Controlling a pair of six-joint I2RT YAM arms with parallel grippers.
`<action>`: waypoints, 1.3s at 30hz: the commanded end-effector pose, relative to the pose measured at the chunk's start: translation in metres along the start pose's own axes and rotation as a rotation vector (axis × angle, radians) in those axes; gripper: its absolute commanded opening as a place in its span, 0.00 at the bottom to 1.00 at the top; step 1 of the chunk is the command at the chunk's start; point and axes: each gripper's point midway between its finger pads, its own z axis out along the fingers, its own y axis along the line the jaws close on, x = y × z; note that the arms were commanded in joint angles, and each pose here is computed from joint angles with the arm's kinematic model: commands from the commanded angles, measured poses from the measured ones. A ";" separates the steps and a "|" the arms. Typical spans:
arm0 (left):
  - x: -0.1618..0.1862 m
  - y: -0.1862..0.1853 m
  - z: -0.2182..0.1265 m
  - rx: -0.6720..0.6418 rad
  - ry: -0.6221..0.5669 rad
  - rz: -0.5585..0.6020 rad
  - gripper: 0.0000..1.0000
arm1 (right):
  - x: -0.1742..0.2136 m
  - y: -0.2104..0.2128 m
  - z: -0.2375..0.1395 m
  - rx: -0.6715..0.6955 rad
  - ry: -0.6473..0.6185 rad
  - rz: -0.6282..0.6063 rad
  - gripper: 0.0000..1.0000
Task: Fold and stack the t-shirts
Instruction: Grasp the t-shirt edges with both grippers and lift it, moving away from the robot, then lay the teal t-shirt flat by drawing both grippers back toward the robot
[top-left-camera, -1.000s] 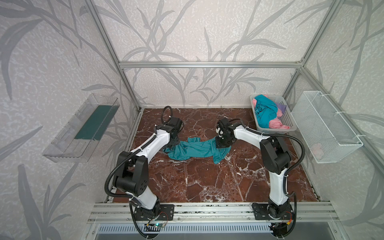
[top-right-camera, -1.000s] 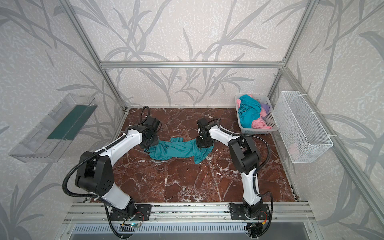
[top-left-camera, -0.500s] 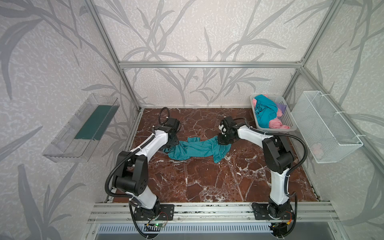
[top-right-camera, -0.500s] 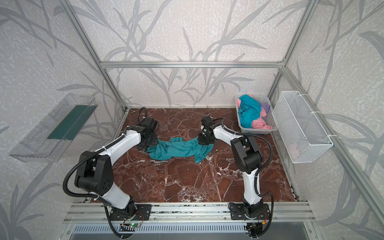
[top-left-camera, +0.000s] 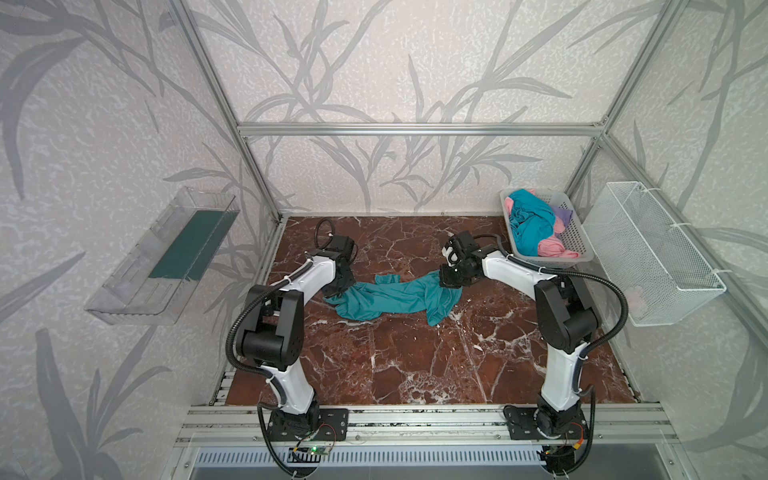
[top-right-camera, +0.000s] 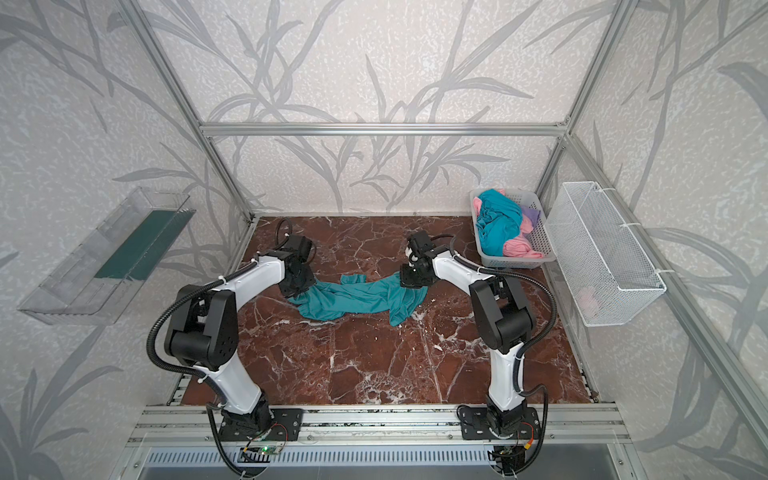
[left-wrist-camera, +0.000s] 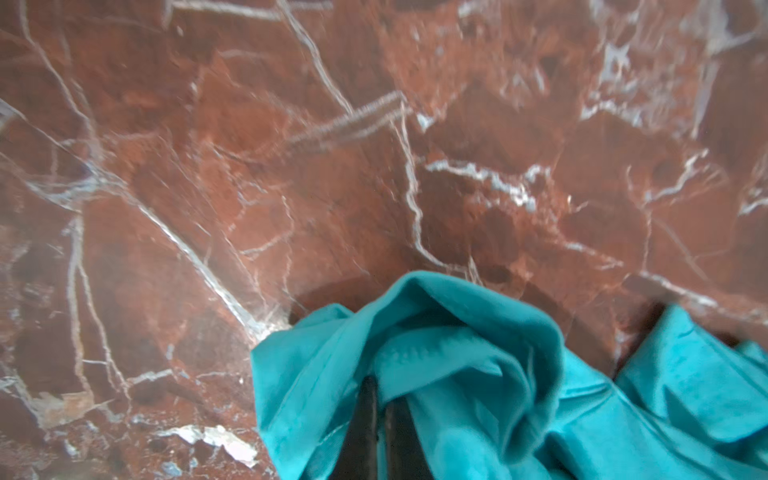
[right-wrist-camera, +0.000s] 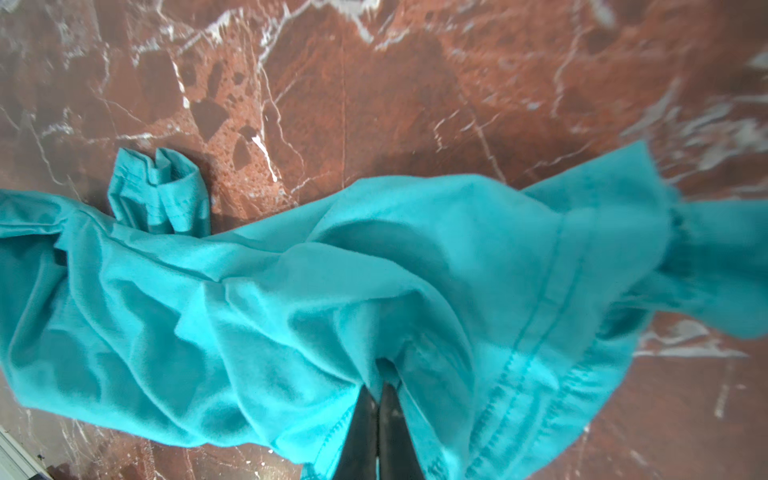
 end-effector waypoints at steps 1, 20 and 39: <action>-0.040 0.001 -0.040 0.029 -0.110 -0.017 0.00 | -0.016 -0.003 -0.030 0.011 -0.060 0.004 0.00; -0.193 0.013 -0.310 0.202 -0.776 -0.090 0.00 | -0.180 0.054 -0.305 0.042 -0.811 -0.109 0.00; 0.060 0.031 -0.092 0.281 -0.147 -0.103 0.60 | 0.036 -0.044 -0.141 0.078 -0.318 0.081 0.00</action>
